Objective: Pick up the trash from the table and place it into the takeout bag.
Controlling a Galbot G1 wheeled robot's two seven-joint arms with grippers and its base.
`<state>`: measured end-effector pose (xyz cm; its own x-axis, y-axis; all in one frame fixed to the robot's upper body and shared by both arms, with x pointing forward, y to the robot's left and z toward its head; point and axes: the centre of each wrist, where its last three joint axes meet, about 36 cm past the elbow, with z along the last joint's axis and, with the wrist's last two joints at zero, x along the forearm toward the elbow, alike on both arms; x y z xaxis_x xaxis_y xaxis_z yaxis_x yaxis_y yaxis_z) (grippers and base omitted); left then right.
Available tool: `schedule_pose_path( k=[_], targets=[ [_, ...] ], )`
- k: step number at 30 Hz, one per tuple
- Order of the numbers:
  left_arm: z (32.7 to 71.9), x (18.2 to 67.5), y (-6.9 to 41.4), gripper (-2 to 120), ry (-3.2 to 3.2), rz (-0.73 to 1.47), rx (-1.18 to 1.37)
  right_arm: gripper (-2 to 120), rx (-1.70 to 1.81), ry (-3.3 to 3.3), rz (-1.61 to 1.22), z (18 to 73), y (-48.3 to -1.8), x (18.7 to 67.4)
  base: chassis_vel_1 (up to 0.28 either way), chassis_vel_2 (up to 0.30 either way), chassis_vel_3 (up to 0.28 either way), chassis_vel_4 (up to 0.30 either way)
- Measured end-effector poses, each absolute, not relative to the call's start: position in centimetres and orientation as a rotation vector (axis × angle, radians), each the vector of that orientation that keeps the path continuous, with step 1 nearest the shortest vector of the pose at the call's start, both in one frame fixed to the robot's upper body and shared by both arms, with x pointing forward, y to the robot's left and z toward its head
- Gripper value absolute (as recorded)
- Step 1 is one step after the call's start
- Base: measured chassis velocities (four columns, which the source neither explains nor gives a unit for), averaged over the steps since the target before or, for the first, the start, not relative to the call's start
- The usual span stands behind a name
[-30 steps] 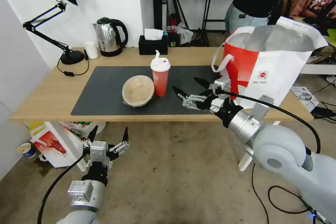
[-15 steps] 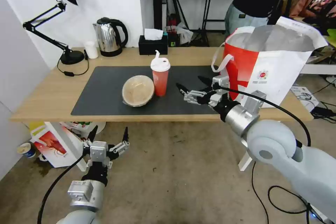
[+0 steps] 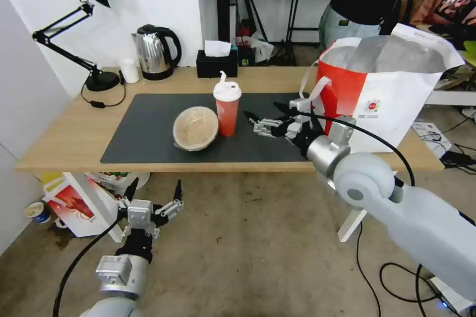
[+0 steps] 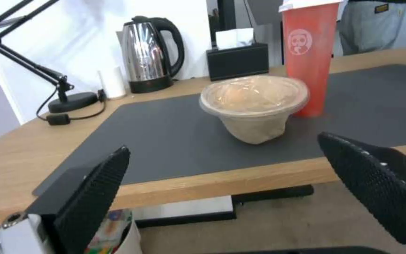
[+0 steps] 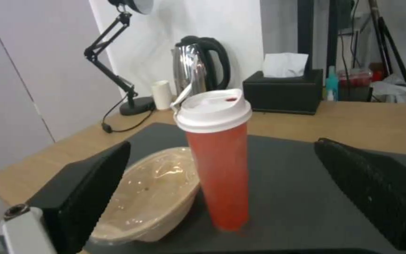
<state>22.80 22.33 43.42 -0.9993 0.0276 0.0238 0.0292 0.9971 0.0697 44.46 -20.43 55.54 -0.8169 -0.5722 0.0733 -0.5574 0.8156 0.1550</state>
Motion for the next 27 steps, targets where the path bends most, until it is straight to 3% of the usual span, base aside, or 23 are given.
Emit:
schedule_pose_path(
  k=[27],
  targets=[
    [43.4,22.8,22.3,100,-3.117,-0.109,-0.044,100,0.890,-2.829,-0.170,54.0,-18.4,49.2,0.000,0.000,0.000,0.000]
  ],
)
